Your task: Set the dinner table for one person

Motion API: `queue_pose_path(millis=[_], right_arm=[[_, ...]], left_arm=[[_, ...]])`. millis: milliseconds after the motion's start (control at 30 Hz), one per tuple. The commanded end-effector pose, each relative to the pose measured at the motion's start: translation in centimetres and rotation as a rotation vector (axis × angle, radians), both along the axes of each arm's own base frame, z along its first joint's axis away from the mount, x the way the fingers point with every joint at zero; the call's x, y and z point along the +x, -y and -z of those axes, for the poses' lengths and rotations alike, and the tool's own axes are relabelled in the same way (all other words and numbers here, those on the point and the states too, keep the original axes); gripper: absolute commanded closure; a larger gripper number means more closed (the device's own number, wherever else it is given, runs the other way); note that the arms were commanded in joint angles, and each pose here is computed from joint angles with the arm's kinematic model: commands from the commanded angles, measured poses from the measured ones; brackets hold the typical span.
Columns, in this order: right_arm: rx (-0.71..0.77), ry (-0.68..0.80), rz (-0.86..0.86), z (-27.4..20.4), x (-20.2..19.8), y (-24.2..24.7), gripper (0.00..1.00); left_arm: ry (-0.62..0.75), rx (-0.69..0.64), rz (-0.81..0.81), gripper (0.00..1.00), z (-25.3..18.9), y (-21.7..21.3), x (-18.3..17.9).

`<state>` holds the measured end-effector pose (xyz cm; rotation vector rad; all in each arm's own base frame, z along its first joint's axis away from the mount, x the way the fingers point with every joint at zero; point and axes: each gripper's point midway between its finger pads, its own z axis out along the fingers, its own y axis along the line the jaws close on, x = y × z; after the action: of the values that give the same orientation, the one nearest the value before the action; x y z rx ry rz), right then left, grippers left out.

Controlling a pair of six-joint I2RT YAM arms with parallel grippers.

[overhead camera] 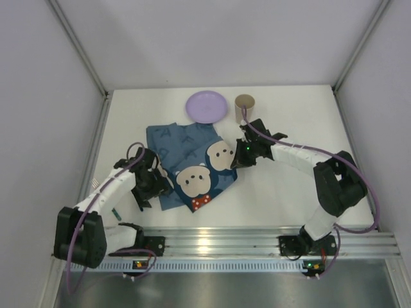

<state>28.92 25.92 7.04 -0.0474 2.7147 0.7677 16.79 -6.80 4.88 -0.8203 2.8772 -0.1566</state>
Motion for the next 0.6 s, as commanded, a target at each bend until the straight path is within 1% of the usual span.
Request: queue_pose_path(millis=[0,67,100,133,167,200,267,300,400,433,467,500,533,567], right_arm=[[-0.013,0.024,-0.001,-1.1,-0.3,0.7,1.00],[-0.014,0.021,0.000,-1.2,-0.2,0.8,1.00],[-0.010,0.017,-0.003,-1.2,-0.3,0.8,1.00],[-0.011,0.013,-0.005,-1.1,-0.4,0.8,1.00],[-0.012,0.010,-0.004,-1.1,-0.4,0.8,1.00],[-0.016,0.005,-0.005,-1.0,-0.5,1.0,1.00],[-0.024,-0.001,-0.009,-0.9,-0.6,1.1,1.00],[-0.025,-0.001,-0.006,-0.9,-0.6,1.3,1.00],[-0.037,-0.010,-0.003,-0.6,-0.8,2.1,1.00],[-0.042,-0.016,-0.004,-0.5,-1.0,2.4,1.00],[-0.049,-0.021,0.002,-0.4,-1.1,2.9,1.00],[-0.057,-0.030,0.018,-0.2,-1.1,3.6,1.00],[-0.064,-0.035,0.029,-0.1,-1.3,4.4,1.00],[-0.073,-0.042,0.067,0.1,-1.0,5.8,1.00]], left_arm=[[0.026,0.032,-0.023,0.22,0.8,1.2,1.4],[0.051,0.017,0.003,0.23,1.6,2.5,2.1],[0.029,0.022,0.021,0.25,2.6,2.8,1.6],[0.062,0.010,0.025,0.26,2.9,3.3,2.5],[0.060,0.019,0.026,0.29,3.4,3.3,2.5],[0.037,0.040,0.035,0.36,4.3,3.2,2.2],[0.036,0.056,0.043,0.43,5.2,3.3,2.5],[0.013,0.072,0.051,0.50,5.9,3.2,2.1],[0.000,0.076,0.054,0.61,7.2,3.3,2.0],[-0.001,0.078,0.053,0.72,7.4,3.3,2.0],[-0.005,0.084,0.055,0.78,7.7,3.3,2.2],[-0.012,0.088,0.054,0.93,7.7,3.3,2.2],[-0.012,0.097,0.054,1.00,7.6,3.2,2.3],[-0.015,0.102,0.054,1.00,7.3,3.2,2.5]])
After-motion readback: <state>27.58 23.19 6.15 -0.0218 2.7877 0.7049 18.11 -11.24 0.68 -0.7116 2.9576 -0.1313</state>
